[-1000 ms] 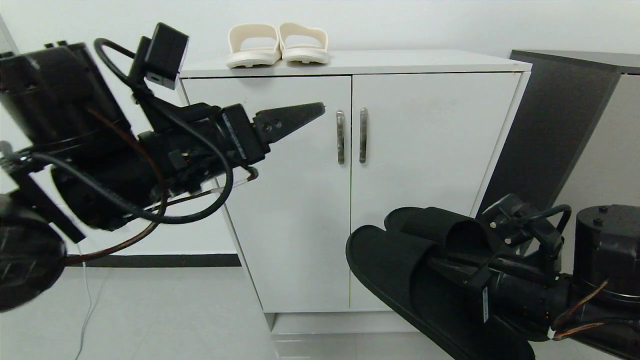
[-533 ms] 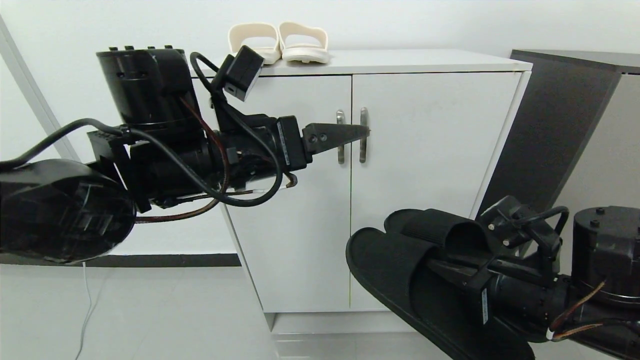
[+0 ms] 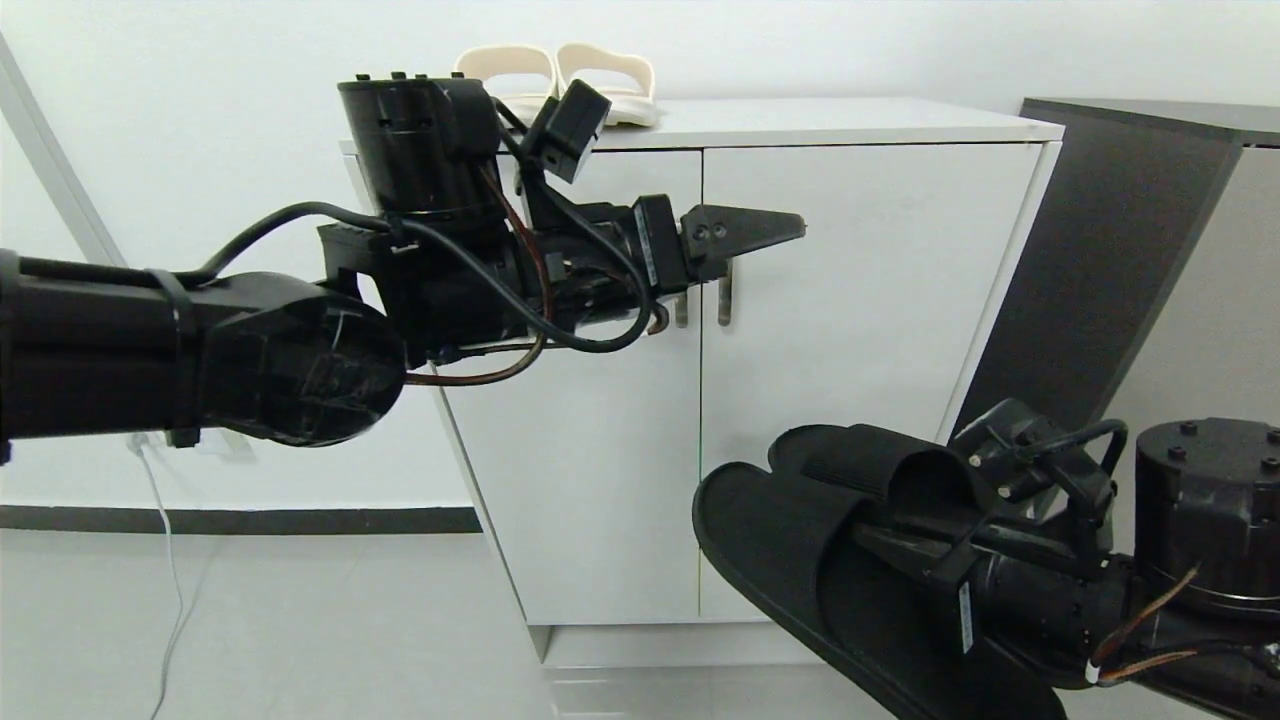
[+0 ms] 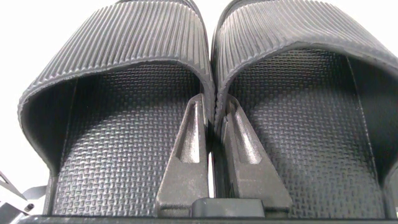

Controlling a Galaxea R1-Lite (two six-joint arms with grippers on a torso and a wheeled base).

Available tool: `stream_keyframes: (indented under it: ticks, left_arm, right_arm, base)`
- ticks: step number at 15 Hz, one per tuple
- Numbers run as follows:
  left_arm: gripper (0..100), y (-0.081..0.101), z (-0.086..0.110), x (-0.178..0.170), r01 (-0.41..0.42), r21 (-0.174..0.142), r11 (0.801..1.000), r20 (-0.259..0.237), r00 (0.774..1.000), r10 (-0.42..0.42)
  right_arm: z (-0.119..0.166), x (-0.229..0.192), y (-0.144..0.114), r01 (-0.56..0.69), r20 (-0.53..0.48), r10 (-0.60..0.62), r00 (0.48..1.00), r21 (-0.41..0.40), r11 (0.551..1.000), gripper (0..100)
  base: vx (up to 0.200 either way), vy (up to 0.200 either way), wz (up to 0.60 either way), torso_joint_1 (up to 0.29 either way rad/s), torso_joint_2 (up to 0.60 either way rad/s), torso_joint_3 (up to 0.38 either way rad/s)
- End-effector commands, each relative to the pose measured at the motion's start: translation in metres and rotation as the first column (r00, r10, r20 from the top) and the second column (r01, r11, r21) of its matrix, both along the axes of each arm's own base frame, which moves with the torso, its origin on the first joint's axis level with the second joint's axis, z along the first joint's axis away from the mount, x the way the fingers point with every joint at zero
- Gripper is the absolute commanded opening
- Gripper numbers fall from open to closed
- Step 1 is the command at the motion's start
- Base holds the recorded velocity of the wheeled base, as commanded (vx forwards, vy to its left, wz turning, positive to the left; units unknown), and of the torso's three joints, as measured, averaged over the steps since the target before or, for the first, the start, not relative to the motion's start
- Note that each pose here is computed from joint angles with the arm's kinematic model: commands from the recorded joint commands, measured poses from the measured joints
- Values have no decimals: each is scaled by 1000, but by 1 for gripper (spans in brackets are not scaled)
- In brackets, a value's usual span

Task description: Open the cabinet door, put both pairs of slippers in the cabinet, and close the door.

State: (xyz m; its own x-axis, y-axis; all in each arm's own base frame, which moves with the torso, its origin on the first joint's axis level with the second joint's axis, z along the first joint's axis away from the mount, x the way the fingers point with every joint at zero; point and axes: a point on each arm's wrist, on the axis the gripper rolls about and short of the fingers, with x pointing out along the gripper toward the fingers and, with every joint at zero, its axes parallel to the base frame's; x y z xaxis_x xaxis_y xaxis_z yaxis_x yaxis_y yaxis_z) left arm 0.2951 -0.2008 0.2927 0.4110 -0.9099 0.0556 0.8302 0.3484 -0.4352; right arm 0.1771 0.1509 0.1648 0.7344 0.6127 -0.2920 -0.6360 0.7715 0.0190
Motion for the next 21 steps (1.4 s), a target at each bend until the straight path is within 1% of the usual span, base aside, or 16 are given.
stream_keyframes:
  ticks: [1, 4, 6, 7, 8, 9, 10, 11, 13, 15, 16, 18, 20, 21]
  left_arm:
    - [100, -6, -4, 8, -3, 5, 1000, -5, 1000, 3]
    - [100, -6, -4, 12, -39, 6, 999, 5, 999, 39]
    - [100, -10, -5, 21, -108, 13, 994, 12, 994, 108]
    - [100, -12, -4, 25, -146, 29, 989, -6, 989, 146]
    - [100, -13, -2, 28, -165, 50, 985, -14, 986, 166]
    - [100, -15, -3, 31, -189, 81, 979, 7, 982, 189]
    - [100, -18, -3, 36, -226, 98, 969, 29, 974, 224]
    - [100, -20, -3, 39, -233, 99, 967, 28, 972, 231]
    - [100, -23, -4, 43, -231, 114, 966, 16, 973, 231]
    - [100, -25, -7, 47, -231, 116, 966, 14, 973, 231]
    - [100, -32, -14, 54, -225, 122, 967, 6, 974, 226]
    - [100, -39, -17, 59, -215, 121, 969, 7, 976, 216]
    - [100, -46, -19, 66, -209, 111, 972, 14, 978, 209]
    - [100, -47, -18, 67, -208, 107, 972, 14, 978, 207]
  right_arm:
    - [-1, 0, 1, -1, -2, 1, 1000, -2, 1000, 0]
    - [-1, 0, 1, -1, -2, 1, 1000, -2, 1000, 0]
    - [-2, 1, 1, -1, -5, 1, 1000, -5, 1000, 0]
    - [-3, 1, 1, -1, -10, 1, 1000, -9, 1000, 0]
    - [-4, 2, 2, -1, -14, 1, 1000, -12, 1000, 0]
    - [-6, 2, 2, -2, -19, 2, 1000, -15, 1000, 0]
    - [-6, 2, 2, -2, -19, 2, 1000, -15, 1000, 0]
    - [-6, 2, 2, -2, -19, 2, 1000, -15, 1000, 0]
    - [-6, 1, 1, -1, -18, 1, 1000, -16, 1000, 0]
    - [-6, 1, 1, -1, -18, 1, 1000, -16, 1000, 0]
    - [-6, 1, 1, -1, -19, 1, 1000, -17, 1000, 0]
    - [-7, 1, 1, -2, -23, 2, 1000, -19, 1000, 0]
    - [-7, 0, 0, -2, -23, 2, 1000, -19, 1000, 0]
    - [-8, 0, 1, -2, -24, 2, 1000, -20, 1000, 0]
  base:
    - [0, 0, 0, 0, 0, 0]
    - [0, 0, 0, 0, 0, 0]
    - [0, 0, 0, 0, 0, 0]
    - [0, 0, 0, 0, 0, 0]
    - [0, 0, 0, 0, 0, 0]
    - [0, 0, 0, 0, 0, 0]
    - [0, 0, 0, 0, 0, 0]
    - [0, 0, 0, 0, 0, 0]
    - [0, 0, 0, 0, 0, 0]
    - [0, 0, 0, 0, 0, 0]
    - [0, 0, 0, 0, 0, 0]
    - [0, 0, 0, 0, 0, 0]
    - [0, 0, 0, 0, 0, 0]
    - [0, 0, 0, 0, 0, 0]
